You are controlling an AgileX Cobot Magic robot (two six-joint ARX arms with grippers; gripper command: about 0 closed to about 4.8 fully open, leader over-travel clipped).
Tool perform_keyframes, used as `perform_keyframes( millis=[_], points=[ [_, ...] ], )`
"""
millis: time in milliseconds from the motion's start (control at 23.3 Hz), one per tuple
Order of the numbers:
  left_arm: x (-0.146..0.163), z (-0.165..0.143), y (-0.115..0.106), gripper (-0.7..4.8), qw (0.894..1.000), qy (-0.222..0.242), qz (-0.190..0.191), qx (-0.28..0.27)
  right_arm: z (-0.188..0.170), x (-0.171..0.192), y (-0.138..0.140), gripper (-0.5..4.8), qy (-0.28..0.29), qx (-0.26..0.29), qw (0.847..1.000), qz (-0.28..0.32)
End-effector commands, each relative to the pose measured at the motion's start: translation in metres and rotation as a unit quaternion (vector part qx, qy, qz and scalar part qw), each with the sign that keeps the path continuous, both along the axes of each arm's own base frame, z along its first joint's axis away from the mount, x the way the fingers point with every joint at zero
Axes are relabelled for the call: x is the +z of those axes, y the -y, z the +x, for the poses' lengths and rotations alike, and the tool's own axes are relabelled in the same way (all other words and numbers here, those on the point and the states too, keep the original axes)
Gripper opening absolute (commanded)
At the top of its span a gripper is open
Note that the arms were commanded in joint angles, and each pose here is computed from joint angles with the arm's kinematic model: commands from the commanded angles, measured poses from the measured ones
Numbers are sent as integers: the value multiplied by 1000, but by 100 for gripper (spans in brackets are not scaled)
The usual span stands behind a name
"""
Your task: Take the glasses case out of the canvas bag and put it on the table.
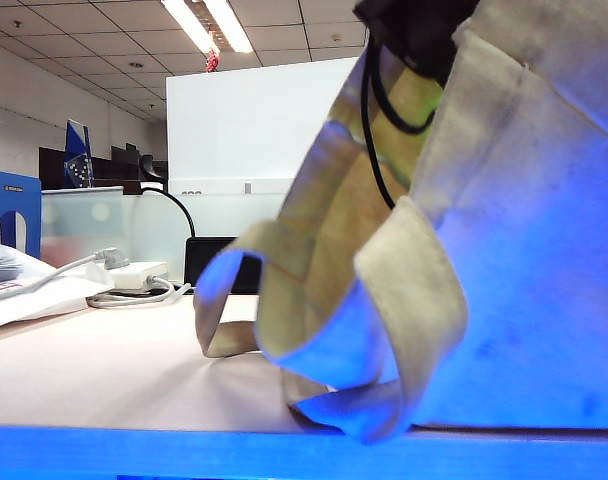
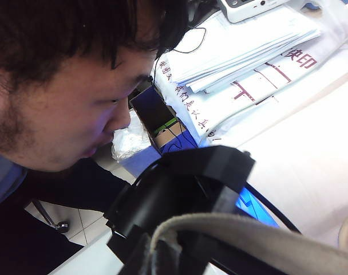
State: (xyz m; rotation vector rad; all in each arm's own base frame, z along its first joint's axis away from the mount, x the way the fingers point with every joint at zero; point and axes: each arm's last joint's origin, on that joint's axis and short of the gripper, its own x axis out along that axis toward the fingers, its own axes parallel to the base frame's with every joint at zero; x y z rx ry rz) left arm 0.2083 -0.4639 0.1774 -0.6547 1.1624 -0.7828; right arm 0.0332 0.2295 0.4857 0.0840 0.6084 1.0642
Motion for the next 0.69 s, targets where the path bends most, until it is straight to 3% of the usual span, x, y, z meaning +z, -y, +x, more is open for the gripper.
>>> perform_keyframes(
  millis=[43, 172, 343, 558, 644, 687],
  points=[
    [-4, 1, 10, 479, 1000, -10, -11, -19, 0, 3, 0, -2, 3, 1, 1000, 13],
    [-7, 1, 12, 479, 1000, -20, -11, -17, 0, 3, 0, -2, 3, 1, 1000, 13],
    [-37, 0, 11, 479, 997, -60, 38, -27, 0, 3, 0, -2, 3, 1, 1000, 13],
    [-32, 7, 14, 479, 998, -53, -8, -33, 0, 3, 0, -2, 3, 1, 1000, 13],
    [-33, 8, 14, 479, 998, -57, -8, -38, 0, 3, 0, -2, 3, 1, 1000, 13],
    [-33, 8, 14, 396, 998, -56, -9, -37, 0, 3, 0, -2, 3, 1, 1000, 13]
  ],
)
